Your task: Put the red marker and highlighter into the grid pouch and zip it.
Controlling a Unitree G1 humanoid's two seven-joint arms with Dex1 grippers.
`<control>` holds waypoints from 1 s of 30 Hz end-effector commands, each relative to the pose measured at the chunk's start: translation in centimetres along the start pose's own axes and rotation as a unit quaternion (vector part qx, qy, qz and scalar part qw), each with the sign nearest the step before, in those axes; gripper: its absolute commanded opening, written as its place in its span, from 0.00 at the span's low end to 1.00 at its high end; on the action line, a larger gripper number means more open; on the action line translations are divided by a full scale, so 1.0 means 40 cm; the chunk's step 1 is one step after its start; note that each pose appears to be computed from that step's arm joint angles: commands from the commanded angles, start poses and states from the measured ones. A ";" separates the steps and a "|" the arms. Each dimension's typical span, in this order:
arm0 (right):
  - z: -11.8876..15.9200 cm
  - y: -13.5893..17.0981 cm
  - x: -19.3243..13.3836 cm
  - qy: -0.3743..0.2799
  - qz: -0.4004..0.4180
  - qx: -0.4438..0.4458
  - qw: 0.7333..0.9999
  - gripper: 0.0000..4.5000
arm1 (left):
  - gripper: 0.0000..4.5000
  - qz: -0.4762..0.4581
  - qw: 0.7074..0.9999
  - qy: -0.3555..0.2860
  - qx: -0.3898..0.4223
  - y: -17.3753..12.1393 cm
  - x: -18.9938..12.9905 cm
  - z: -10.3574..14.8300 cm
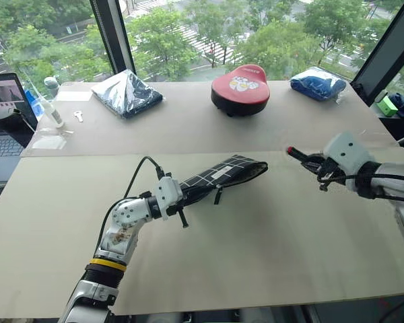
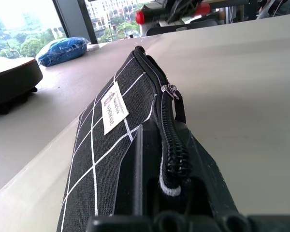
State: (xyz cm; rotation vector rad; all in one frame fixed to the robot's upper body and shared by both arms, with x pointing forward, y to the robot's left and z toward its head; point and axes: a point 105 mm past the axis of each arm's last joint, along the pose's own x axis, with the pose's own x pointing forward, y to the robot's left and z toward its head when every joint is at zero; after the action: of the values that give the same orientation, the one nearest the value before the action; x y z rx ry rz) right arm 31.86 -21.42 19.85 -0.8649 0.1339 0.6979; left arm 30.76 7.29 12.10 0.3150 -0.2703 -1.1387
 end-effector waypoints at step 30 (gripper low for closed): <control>0.175 0.177 0.210 -0.135 0.111 -0.302 0.937 0.11 | 0.00 -0.006 1.000 -0.024 0.008 0.010 0.010 0.029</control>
State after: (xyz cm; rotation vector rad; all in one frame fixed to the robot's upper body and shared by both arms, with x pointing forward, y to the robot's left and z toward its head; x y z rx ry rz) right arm 32.68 -9.58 15.61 -1.2706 -0.1462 1.1009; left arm 30.77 7.20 12.26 0.3082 -0.2742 -1.1543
